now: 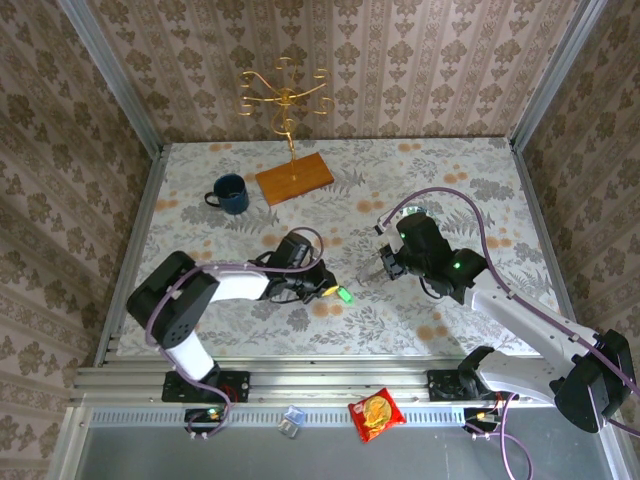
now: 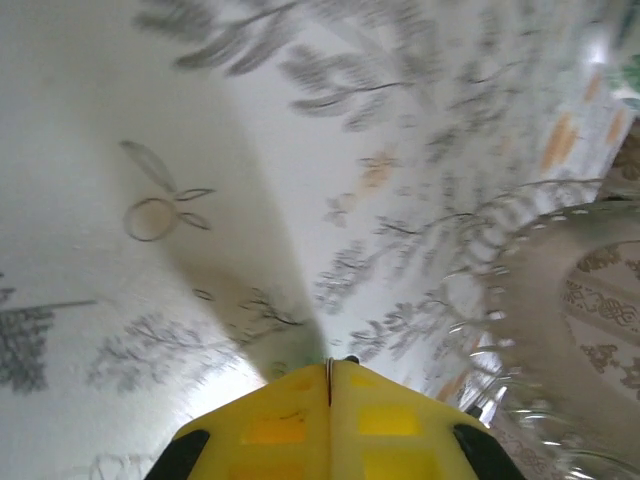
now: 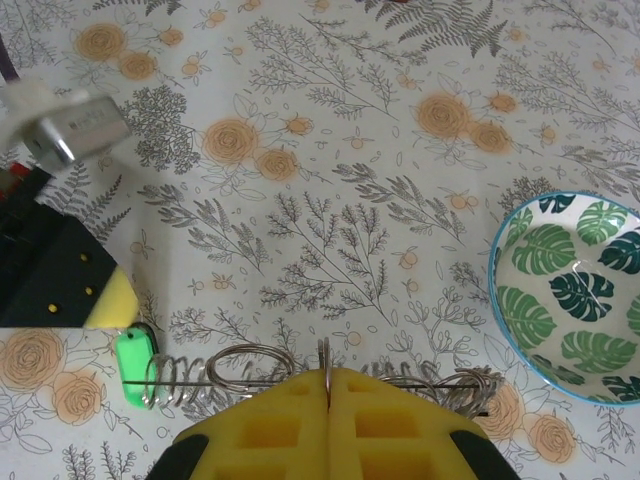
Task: Put the keys on the keyring
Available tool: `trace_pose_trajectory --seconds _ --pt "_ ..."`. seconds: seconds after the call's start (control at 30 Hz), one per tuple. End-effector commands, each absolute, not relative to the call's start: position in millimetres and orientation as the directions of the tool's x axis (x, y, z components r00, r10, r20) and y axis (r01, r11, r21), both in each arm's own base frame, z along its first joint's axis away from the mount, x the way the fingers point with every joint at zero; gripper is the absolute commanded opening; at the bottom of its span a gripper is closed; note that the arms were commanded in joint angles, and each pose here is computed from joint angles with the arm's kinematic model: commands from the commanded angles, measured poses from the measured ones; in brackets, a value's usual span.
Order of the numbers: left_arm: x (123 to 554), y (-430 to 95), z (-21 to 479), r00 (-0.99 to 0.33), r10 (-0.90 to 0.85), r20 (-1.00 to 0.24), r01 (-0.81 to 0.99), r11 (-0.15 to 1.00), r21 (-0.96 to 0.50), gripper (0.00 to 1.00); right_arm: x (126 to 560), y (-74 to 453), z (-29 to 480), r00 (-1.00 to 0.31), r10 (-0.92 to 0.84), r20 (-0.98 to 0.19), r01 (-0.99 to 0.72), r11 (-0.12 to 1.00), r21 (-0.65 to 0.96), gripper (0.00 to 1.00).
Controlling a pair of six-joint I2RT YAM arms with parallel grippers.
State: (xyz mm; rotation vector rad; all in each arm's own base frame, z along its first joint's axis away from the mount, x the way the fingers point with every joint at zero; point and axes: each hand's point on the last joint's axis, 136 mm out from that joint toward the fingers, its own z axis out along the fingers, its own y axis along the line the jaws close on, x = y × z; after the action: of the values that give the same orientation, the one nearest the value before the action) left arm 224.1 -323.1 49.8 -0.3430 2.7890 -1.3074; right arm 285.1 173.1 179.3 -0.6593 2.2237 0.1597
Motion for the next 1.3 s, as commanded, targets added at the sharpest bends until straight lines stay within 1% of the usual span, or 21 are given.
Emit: trace_pose_trajectory --seconds 0.0,0.07,0.13,0.23,0.33,0.43,0.53,0.6,0.73,0.93,1.03,1.1,1.2,1.27 --pt "235 -314 90 -0.968 -0.157 -0.194 0.048 0.646 -0.761 0.00 286 182 205 -0.490 -0.378 -0.785 -0.535 0.842 -0.071 0.00" --pt "236 -307 111 -0.939 -0.116 -0.323 0.169 0.663 -0.729 0.00 284 187 206 -0.470 -0.384 -0.795 -0.563 0.824 -0.065 0.00" --pt "232 -299 133 -0.880 -0.038 -0.474 0.327 0.676 -0.660 0.00 280 193 206 -0.445 -0.393 -0.805 -0.599 0.799 -0.059 0.00" --pt "221 -287 162 -0.734 0.081 -0.674 0.552 0.649 -0.523 0.00 274 205 208 -0.395 -0.405 -0.825 -0.656 0.753 -0.055 0.00" --pt "209 -275 188 -0.576 0.098 -0.812 0.691 0.589 -0.419 0.00 268 219 209 -0.348 -0.418 -0.839 -0.715 0.697 -0.051 0.00" --pt "194 -266 208 -0.430 0.127 -0.894 0.792 0.529 -0.306 0.00 260 233 208 -0.299 -0.445 -0.844 -0.771 0.634 -0.061 0.00" --pt "182 -262 219 -0.325 0.174 -0.930 0.853 0.478 -0.208 0.00 254 247 208 -0.255 -0.461 -0.850 -0.813 0.578 -0.070 0.00" --pt "176 -260 223 -0.280 0.180 -0.943 0.876 0.450 -0.174 0.00 250 257 209 -0.225 -0.466 -0.856 -0.835 0.545 -0.077 0.00" --pt "172 -259 225 -0.277 0.181 -0.944 0.887 0.426 -0.179 0.00 247 271 212 -0.179 -0.460 -0.870 -0.858 0.506 -0.090 0.00" --pt "175 -261 225 -0.342 0.149 -0.928 0.863 0.439 -0.248 0.00 246 288 219 -0.145 -0.420 -0.896 -0.868 0.489 -0.089 0.00" --pt "179 -263 226 -0.411 0.122 -0.903 0.832 0.455 -0.317 0.00 246 293 217 -0.146 -0.410 -0.900 -0.870 0.486 -0.080 0.00" --pt "183 -265 225 -0.480 0.092 -0.872 0.792 0.472 -0.386 0.00 246 296 215 -0.151 -0.405 -0.902 -0.870 0.487 -0.074 0.00" --pt "186 -270 223 -0.571 0.054 -0.819 0.736 0.475 -0.482 0.00 247 300 215 -0.158 -0.394 -0.905 -0.870 0.489 -0.061 0.00" --pt "185 -274 223 -0.601 0.033 -0.798 0.718 0.462 -0.521 0.00 246 302 213 -0.160 -0.395 -0.905 -0.872 0.486 -0.058 0.00"
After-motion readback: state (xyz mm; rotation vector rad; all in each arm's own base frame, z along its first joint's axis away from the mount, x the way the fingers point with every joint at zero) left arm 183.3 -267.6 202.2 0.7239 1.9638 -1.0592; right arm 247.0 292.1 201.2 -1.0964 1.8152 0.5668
